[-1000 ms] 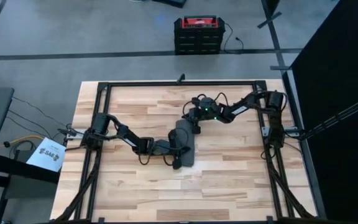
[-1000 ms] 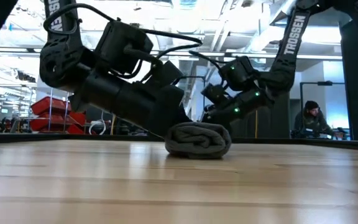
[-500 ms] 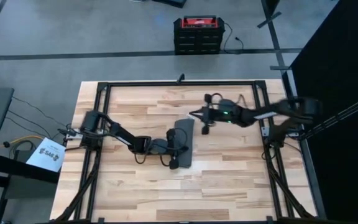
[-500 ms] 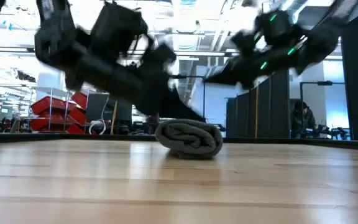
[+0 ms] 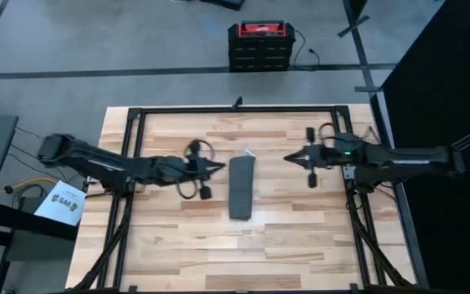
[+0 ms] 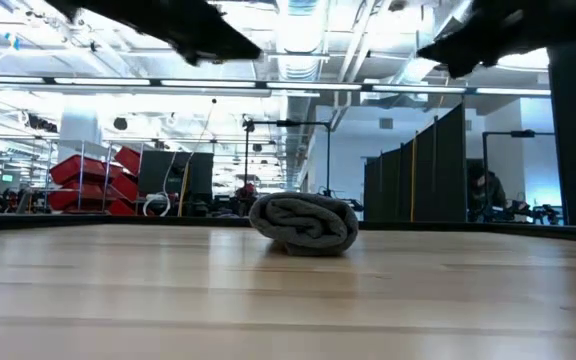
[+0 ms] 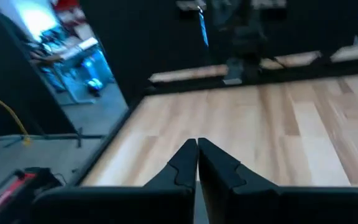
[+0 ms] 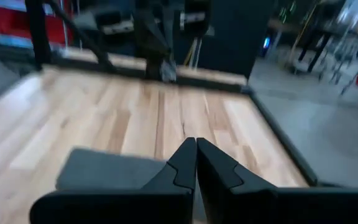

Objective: Roll towel
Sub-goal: Return to Home Position

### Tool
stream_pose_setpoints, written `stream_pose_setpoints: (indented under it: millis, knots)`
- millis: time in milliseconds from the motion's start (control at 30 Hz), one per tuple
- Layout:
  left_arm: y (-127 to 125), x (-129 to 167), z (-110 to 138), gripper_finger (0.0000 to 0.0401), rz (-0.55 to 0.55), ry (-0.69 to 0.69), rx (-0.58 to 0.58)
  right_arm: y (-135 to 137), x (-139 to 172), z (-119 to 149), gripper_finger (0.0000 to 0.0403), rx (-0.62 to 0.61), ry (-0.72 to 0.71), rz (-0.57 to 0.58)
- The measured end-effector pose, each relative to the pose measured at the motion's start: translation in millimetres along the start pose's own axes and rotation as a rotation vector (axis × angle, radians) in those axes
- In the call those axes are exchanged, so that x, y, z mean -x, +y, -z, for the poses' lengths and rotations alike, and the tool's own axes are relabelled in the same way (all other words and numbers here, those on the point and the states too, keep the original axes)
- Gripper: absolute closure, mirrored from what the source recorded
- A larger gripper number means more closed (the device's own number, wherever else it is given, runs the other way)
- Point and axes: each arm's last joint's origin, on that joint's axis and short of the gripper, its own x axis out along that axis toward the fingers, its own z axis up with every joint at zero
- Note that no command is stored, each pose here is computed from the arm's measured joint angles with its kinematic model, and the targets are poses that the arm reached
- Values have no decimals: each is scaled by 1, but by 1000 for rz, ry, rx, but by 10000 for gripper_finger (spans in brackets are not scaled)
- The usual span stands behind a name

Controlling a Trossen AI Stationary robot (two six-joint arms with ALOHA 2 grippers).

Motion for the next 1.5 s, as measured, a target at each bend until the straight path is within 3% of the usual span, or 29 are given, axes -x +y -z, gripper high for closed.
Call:
stream_pose_setpoints:
  millis: [267, 567, 667, 833, 1033, 1167, 1333, 1500]
  knots:
    - [20, 47, 53, 401, -56, -172, 106, 9, 44, 33, 403, -101, -205, 33]
    - [35, 78, 120, 401, -86, -139, 216, 19, 41, 80, 403, -191, -295, 32]
    - [39, 85, 129, 401, -90, -73, 238, 19, 39, 83, 403, -193, -284, 31]
    - [45, 97, 135, 401, -60, -47, 283, 22, 39, 84, 403, -199, -273, -13]
    - [44, 107, 129, 401, 132, -159, 231, 27, 36, 93, 403, -198, -178, -49]
    - [45, 109, 128, 401, 124, -194, 206, 26, 36, 95, 403, -253, -149, -39]
    - [48, 109, 127, 401, 40, -193, 197, 26, 36, 95, 403, -256, -148, -38]
    - [48, 109, 128, 401, 34, -192, 162, 26, 36, 95, 403, -256, -148, -40]
